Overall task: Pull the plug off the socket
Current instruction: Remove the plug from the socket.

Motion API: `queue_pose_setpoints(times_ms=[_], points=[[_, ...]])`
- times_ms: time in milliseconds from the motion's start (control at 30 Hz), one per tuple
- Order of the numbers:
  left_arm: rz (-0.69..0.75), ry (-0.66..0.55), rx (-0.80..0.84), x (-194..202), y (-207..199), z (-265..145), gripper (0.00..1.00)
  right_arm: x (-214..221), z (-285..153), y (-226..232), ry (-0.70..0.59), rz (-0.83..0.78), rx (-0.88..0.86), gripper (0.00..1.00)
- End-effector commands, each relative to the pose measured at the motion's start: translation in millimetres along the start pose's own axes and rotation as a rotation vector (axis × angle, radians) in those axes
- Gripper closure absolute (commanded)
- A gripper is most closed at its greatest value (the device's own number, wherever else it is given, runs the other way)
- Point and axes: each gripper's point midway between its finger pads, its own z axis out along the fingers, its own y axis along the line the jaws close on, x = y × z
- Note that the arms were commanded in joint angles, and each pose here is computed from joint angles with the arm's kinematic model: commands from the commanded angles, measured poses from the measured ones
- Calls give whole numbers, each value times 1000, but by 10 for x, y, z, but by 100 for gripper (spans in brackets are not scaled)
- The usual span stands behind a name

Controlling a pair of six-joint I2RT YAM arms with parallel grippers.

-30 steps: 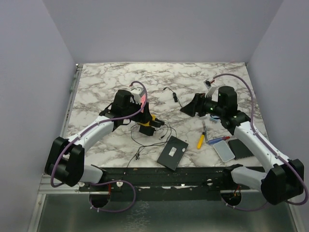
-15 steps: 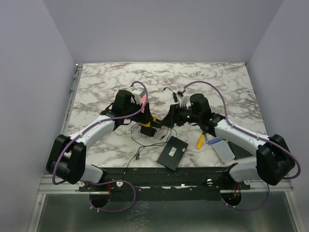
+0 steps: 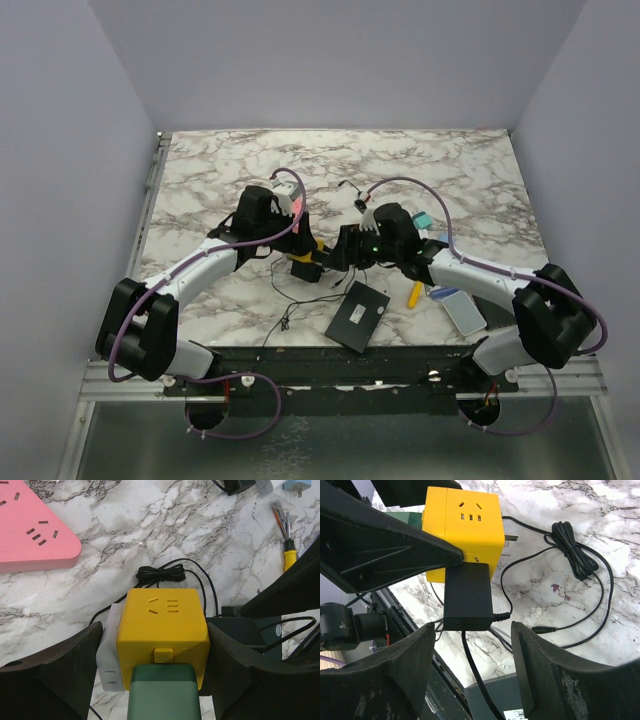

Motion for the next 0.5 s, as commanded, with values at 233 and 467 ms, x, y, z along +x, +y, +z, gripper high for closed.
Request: queue_pose_setpoints(times_ms=[233,467], points=[[28,-87,66,-314,-169,-26,100,-223,73,53,-74,-95,35,34],[28,-89,70,-322,-178,-27,100,-278,134,12,-70,-122,76,34]])
